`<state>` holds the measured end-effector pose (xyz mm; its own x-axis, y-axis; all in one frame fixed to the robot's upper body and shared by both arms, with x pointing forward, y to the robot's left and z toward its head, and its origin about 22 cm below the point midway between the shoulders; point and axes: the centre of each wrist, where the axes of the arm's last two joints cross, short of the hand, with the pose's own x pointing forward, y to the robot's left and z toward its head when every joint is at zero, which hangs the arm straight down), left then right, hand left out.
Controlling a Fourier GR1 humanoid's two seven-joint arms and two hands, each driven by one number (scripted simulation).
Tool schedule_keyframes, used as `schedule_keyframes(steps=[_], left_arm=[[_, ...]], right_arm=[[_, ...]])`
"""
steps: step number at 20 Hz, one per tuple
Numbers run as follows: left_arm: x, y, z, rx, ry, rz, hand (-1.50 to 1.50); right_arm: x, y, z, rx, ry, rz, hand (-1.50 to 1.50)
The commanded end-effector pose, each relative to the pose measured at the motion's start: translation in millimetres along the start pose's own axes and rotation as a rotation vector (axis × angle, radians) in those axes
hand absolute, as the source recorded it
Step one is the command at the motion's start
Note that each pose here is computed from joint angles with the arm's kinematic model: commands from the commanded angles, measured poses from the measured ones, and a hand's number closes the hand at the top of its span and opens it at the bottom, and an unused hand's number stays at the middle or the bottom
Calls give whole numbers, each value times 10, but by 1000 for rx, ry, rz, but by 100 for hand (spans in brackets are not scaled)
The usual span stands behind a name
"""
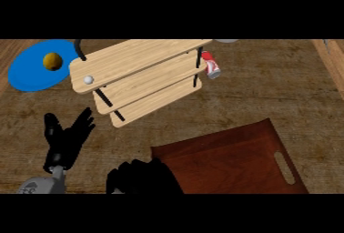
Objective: Pick the cupcake from the tray and place it in the tiered shelf
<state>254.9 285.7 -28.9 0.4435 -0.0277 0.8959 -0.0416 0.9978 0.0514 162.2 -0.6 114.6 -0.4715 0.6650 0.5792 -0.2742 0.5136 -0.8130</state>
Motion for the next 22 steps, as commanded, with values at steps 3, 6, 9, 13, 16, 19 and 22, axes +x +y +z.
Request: schedule_keyframes(steps=[3, 6, 9, 13, 16, 19, 22], left_arm=[[-80, -35, 66, 13, 5, 7, 0], [-80, 161, 116, 19, 8, 13, 0], [43, 115, 101, 14, 3, 13, 0], [-107, 141, 112, 35, -2, 31, 0], [54, 45, 58, 29, -16, 15, 0], [-39, 31, 52, 22, 4, 10, 0], [-24, 43, 100, 21, -1, 17, 0]], right_arm=[[509, -815, 206, -92, -48, 5, 150], [637, -1220, 160, -149, -49, -24, 150], [767, -1444, -59, -179, -21, -10, 150], [828, -1842, -298, -227, 15, -65, 150], [957, -1986, -382, -222, 4, -95, 150], [888, -2179, -803, -270, 54, -102, 150], [797, -2234, -1008, -285, 52, -80, 150]])
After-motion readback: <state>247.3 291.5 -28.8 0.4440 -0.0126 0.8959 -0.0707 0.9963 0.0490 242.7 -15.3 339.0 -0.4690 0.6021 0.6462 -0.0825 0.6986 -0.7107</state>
